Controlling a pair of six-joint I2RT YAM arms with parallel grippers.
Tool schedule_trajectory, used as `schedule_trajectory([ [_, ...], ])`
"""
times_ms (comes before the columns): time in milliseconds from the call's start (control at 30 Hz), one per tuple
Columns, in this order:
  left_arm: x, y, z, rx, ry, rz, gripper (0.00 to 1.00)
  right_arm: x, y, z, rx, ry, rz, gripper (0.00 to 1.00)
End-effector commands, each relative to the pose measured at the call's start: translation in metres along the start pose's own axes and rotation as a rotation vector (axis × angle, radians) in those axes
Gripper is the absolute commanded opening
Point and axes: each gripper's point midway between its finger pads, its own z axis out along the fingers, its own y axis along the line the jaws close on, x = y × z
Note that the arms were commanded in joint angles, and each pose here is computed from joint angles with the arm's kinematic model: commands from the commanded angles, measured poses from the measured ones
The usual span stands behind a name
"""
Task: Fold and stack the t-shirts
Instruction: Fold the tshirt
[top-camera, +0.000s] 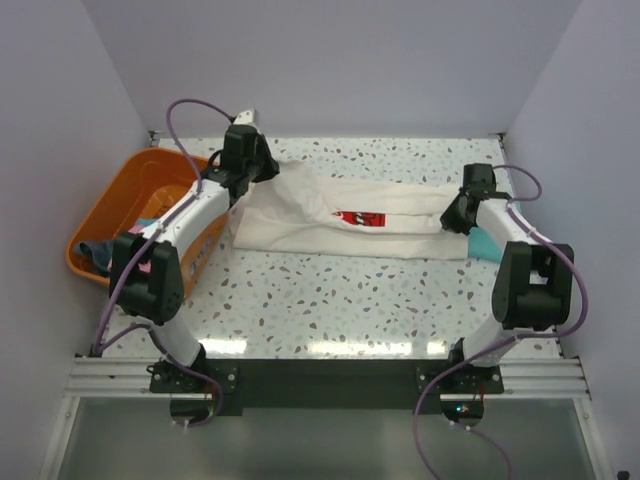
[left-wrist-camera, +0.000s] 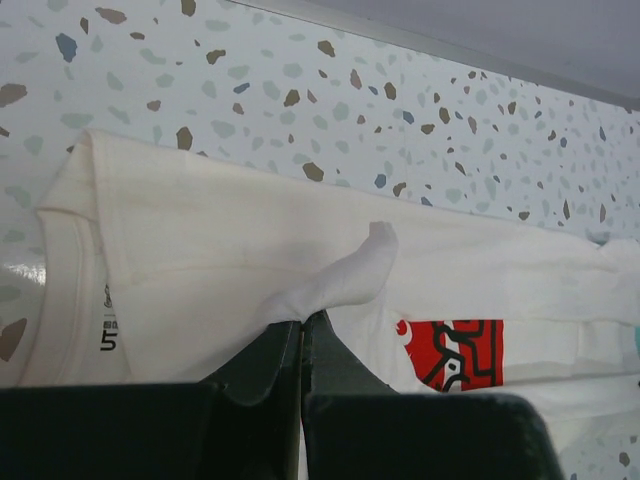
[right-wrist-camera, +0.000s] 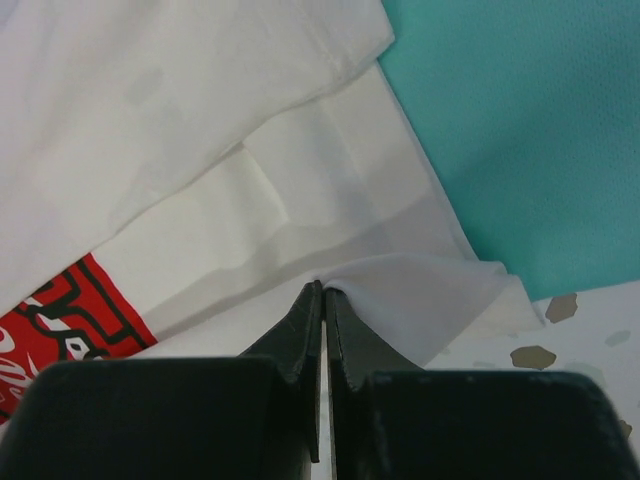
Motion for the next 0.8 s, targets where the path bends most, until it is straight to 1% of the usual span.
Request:
schedule_trajectory([
  [0, -0.05, -0.015, 0.001, 0.077, -0.14, 0.014, 0.0, -0.018, 0.005, -0.004, 0.024, -0.025, -0.029, 0.0],
  [133, -0.056, -0.014, 0.019, 0.062, -0.132, 0.043, 0.0, -0.023, 0.011, 0.007, 0.022, -0.003, -0.045, 0.0],
  [200, -0.052, -0.011, 0.026, 0.046, -0.109, 0.049, 0.0, -0.031, 0.016, 0.008, 0.016, -0.014, -0.047, 0.0],
  [233, -0.049, -0.009, 0.033, 0.044, -0.1, 0.049, 0.0, -0.028, 0.016, 0.014, 0.025, 0.002, -0.048, 0.0],
  [300, -0.05, -0.008, 0.04, 0.051, -0.104, 0.053, 0.0, -0.034, 0.02, 0.017, 0.023, 0.004, -0.053, 0.0],
  [467, -0.047, -0.003, 0.072, 0.034, -0.079, 0.063, 0.0, -0.045, 0.024, 0.033, 0.055, 0.008, -0.057, 0.01],
  [533, -0.046, 0.006, 0.088, -0.004, -0.055, 0.055, 0.0, -0.055, 0.025, 0.033, 0.085, -0.006, -0.06, 0.1],
  [567, -0.046, 0.009, 0.093, -0.019, -0.045, 0.054, 0.06, -0.055, 0.023, 0.036, 0.106, 0.001, -0.064, 0.14],
  [600, -0.045, 0.013, 0.098, -0.04, -0.033, 0.052, 0.16, -0.059, 0.022, 0.036, 0.118, -0.005, -0.063, 0.2],
  [633, -0.054, 0.017, 0.105, -0.074, -0.045, 0.04, 0.26, -0.06, 0.02, 0.034, 0.131, -0.002, -0.063, 0.37],
  [667, -0.048, 0.022, 0.105, -0.105, -0.006, 0.038, 0.54, -0.069, 0.024, 0.03, 0.127, -0.025, -0.057, 0.44],
  [700, -0.048, 0.026, 0.107, -0.132, 0.0, 0.023, 0.61, -0.073, 0.026, 0.027, 0.125, -0.037, -0.057, 0.49],
  [733, -0.055, 0.029, 0.102, -0.164, -0.013, 0.018, 0.7, -0.08, 0.027, 0.022, 0.131, -0.054, -0.056, 0.59],
  [767, -0.058, 0.028, 0.099, -0.169, -0.022, 0.015, 0.86, -0.085, 0.029, 0.018, 0.128, -0.064, -0.057, 0.65],
])
